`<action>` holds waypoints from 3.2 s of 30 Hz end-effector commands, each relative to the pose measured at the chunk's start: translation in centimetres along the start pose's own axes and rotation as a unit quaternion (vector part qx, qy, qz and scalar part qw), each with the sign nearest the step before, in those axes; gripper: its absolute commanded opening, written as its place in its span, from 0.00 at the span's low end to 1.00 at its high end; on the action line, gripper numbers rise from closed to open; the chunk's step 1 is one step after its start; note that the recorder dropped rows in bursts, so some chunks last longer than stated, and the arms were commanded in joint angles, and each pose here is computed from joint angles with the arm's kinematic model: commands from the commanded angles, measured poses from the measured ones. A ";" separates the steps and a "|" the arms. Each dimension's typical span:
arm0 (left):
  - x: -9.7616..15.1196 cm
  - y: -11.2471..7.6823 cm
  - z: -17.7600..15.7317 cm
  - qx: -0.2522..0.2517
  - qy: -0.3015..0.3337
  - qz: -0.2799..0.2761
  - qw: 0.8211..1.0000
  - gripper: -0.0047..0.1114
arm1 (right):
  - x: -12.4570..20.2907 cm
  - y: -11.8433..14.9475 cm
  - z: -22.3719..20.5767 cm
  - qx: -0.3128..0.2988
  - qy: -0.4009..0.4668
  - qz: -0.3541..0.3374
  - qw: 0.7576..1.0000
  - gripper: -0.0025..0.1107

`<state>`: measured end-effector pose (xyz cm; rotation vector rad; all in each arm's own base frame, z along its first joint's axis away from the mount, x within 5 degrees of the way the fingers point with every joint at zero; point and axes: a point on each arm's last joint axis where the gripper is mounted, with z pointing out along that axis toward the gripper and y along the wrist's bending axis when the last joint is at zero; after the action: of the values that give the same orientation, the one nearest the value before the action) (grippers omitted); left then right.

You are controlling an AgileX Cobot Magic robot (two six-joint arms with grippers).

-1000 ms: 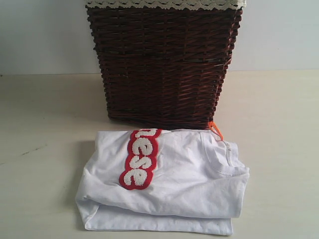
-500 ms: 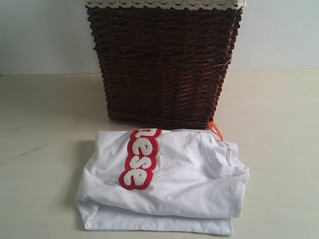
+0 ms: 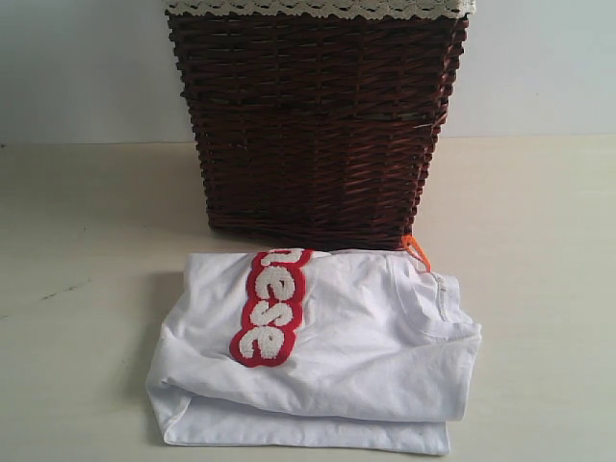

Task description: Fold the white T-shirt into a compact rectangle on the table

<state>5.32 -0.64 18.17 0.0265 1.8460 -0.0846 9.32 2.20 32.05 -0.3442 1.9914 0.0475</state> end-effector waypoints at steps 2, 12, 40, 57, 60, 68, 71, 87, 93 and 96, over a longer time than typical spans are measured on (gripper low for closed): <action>0.0 0.0 0.0 0.003 -0.005 -0.006 1.000 0.04 | 0.1 0.0 0.0 -0.001 0.000 0.001 1.000 0.02; 0.0 0.0 0.0 0.003 -0.005 -0.006 1.000 0.04 | 0.1 0.0 0.0 -0.001 0.000 0.001 1.000 0.02; 0.0 0.0 0.0 0.003 -0.005 -0.006 1.000 0.04 | 9.9 -1.4 0.5 0.206 -0.244 0.128 0.939 0.02; 0.0 0.0 0.0 0.003 -0.005 -0.006 1.000 0.04 | 14.3 -1.2 1.4 0.239 -0.110 0.144 0.954 0.02; 0.0 0.0 0.0 0.003 -0.005 -0.006 1.000 0.04 | 14.3 -1.1 1.4 0.237 -0.112 0.150 0.953 0.02; 0.0 0.0 0.0 0.003 -0.005 -0.006 1.000 0.04 | 14.2 -0.8 1.6 0.217 -0.108 0.137 0.960 0.02; 0.0 0.0 0.0 0.003 -0.005 -0.006 1.000 0.04 | 14.2 -0.6 1.7 0.209 -0.106 0.131 0.963 0.02; 0.0 0.0 0.0 0.003 -0.005 -0.006 1.000 0.04 | 14.5 -0.6 1.7 0.205 -0.096 0.151 0.962 0.02; 0.0 0.0 0.0 0.003 -0.005 -0.006 1.000 0.04 | 14.5 -0.6 1.7 0.205 -0.096 0.151 0.962 0.02; 0.0 0.0 0.0 0.003 -0.005 -0.006 1.000 0.04 | 14.5 -0.6 1.7 0.205 -0.096 0.151 0.962 0.02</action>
<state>5.32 -0.64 18.17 0.0230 1.8461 -0.0873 5.34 -1.17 18.53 0.2175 1.7986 -0.1314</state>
